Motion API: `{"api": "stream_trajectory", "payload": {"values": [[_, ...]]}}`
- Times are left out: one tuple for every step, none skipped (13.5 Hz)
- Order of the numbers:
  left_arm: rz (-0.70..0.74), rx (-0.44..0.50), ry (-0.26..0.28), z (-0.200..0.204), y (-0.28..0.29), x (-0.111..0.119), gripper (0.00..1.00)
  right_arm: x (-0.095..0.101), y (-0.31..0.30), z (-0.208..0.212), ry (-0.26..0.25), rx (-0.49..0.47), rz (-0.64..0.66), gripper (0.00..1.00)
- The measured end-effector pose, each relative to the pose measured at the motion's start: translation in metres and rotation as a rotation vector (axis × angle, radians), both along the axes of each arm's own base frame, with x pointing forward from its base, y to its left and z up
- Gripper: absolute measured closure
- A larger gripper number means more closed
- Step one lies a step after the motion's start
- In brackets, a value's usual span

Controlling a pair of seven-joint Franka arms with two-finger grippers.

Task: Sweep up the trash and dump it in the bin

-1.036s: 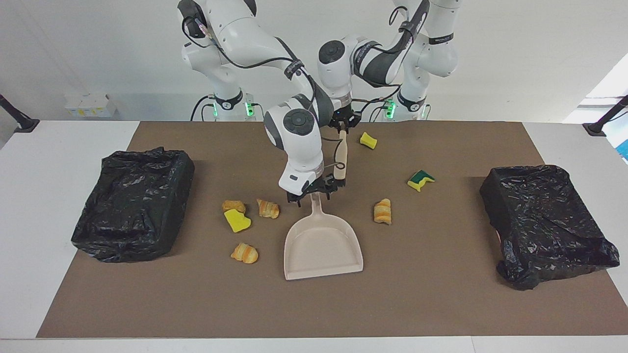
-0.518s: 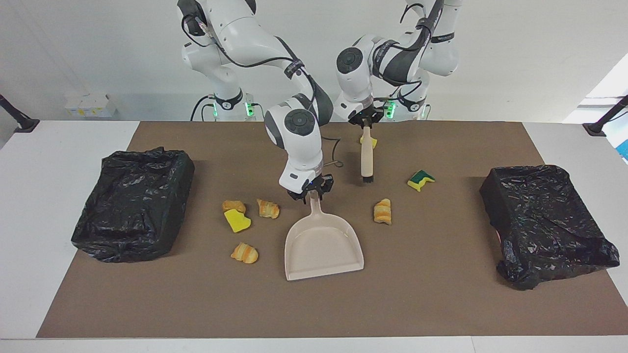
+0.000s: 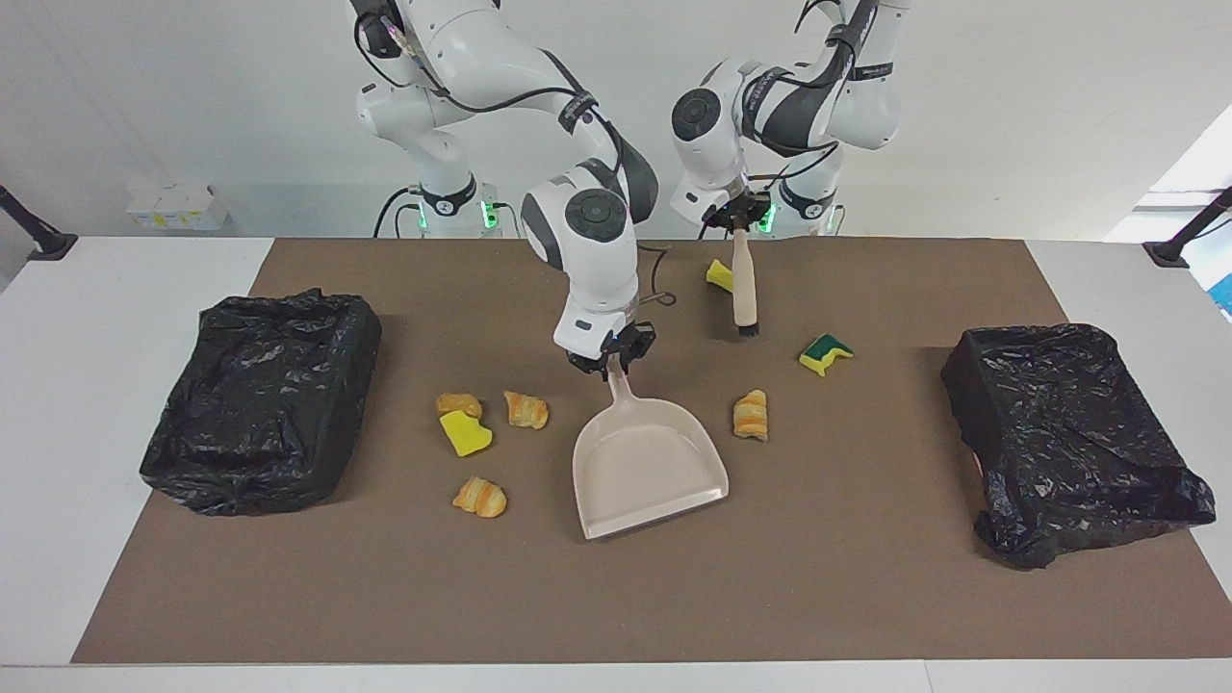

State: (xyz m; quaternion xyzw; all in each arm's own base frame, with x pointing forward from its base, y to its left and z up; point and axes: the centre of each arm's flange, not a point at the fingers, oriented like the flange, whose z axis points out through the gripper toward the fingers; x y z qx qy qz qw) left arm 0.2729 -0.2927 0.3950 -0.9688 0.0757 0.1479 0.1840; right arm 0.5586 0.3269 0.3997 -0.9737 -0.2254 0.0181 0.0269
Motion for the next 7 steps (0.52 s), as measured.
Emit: {"api": "stream_trajectory", "payload": {"values": [[-0.017,-0.005,-0.004,0.003,-0.004,-0.005,0.74,0.005,-0.020,0.011,0.006,-0.002,0.094,0.68],[-0.040,-0.010,-0.010,0.005,-0.009,-0.012,0.74,0.011,-0.041,0.018,0.015,-0.002,0.173,0.68],[-0.073,-0.017,-0.013,0.008,-0.015,-0.021,0.74,0.017,-0.061,0.023,0.020,0.001,0.258,0.68],[-0.123,-0.027,-0.008,0.010,-0.021,-0.031,0.74,0.020,-0.075,0.026,0.025,0.006,0.337,0.68],[-0.185,-0.042,0.006,0.010,-0.023,-0.042,0.74,0.022,-0.085,0.028,0.036,0.009,0.413,0.68],[-0.241,-0.062,0.033,0.008,-0.022,-0.052,0.74,0.021,-0.089,0.029,0.049,0.011,0.477,0.68],[-0.291,-0.089,0.069,0.004,-0.018,-0.061,0.74,0.018,-0.092,0.029,0.065,0.014,0.548,0.68]]}}
